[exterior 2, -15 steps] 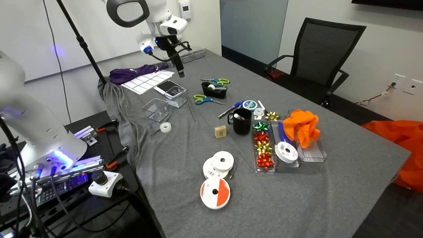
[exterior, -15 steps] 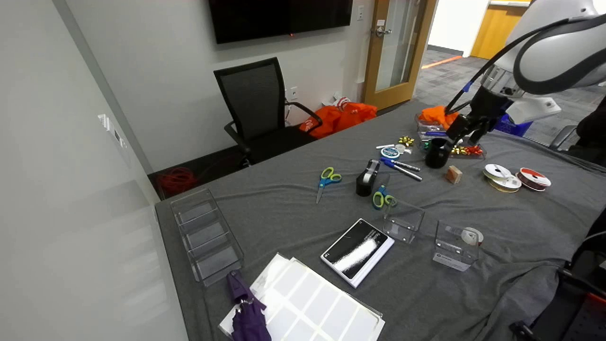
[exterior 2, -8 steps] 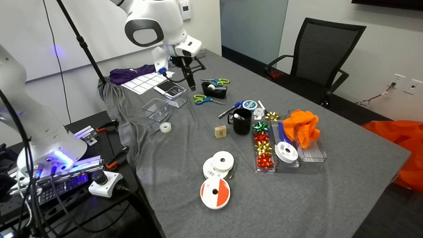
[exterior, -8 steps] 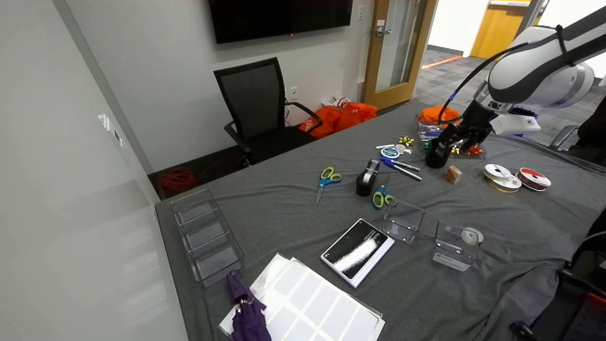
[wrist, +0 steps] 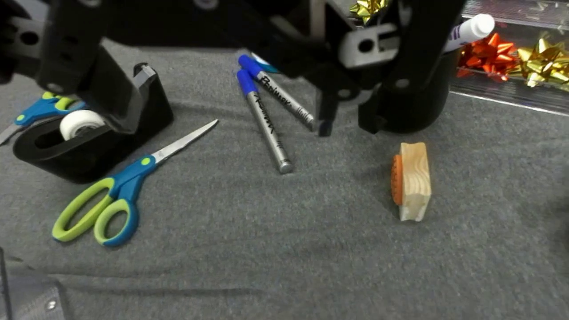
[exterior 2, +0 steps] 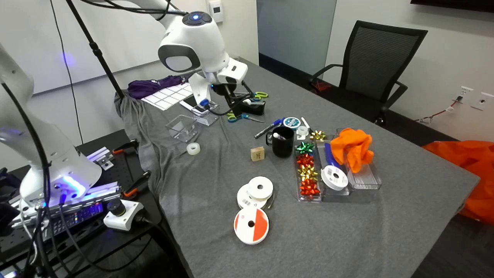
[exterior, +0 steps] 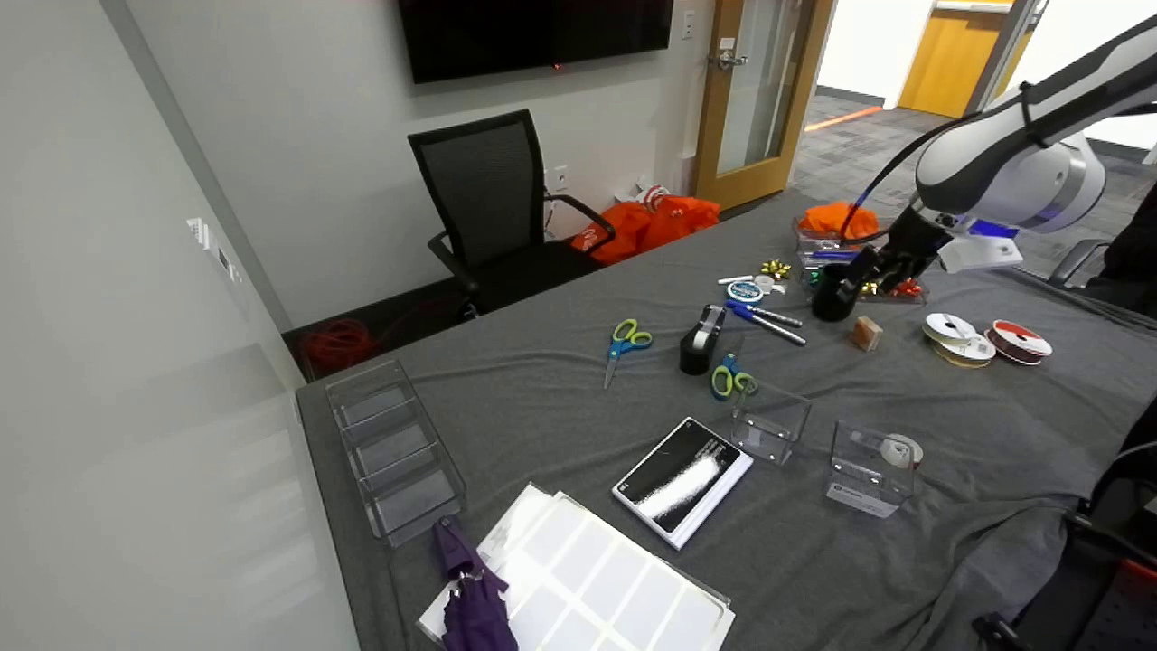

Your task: Put the wooden block into the plastic container

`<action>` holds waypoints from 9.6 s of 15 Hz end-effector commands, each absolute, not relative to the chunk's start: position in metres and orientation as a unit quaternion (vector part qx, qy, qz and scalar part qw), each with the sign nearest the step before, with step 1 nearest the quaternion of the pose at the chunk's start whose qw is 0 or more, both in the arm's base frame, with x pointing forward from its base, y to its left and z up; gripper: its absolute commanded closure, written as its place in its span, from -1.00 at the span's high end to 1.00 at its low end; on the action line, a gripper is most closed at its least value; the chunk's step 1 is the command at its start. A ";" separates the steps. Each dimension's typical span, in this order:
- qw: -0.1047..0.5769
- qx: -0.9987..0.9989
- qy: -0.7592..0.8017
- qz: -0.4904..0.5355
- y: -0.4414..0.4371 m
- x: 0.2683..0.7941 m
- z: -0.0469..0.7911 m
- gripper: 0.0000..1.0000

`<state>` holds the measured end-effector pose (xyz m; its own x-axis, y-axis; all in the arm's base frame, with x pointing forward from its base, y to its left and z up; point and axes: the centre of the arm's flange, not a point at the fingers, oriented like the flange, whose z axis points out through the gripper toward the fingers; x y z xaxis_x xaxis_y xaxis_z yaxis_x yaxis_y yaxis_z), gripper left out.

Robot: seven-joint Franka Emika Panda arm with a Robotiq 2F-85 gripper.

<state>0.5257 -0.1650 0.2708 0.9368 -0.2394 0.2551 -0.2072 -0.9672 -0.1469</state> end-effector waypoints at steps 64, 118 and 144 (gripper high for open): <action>-0.027 -0.968 0.189 -0.165 -0.212 0.564 0.153 1.00; -0.024 -0.988 0.049 -0.147 -0.172 0.512 0.226 -0.86; 0.053 -0.932 -0.312 -0.177 0.003 0.459 0.214 -0.86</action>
<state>0.4723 0.0010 0.2094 0.7702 0.5354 0.3467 0.5698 -0.8218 0.0032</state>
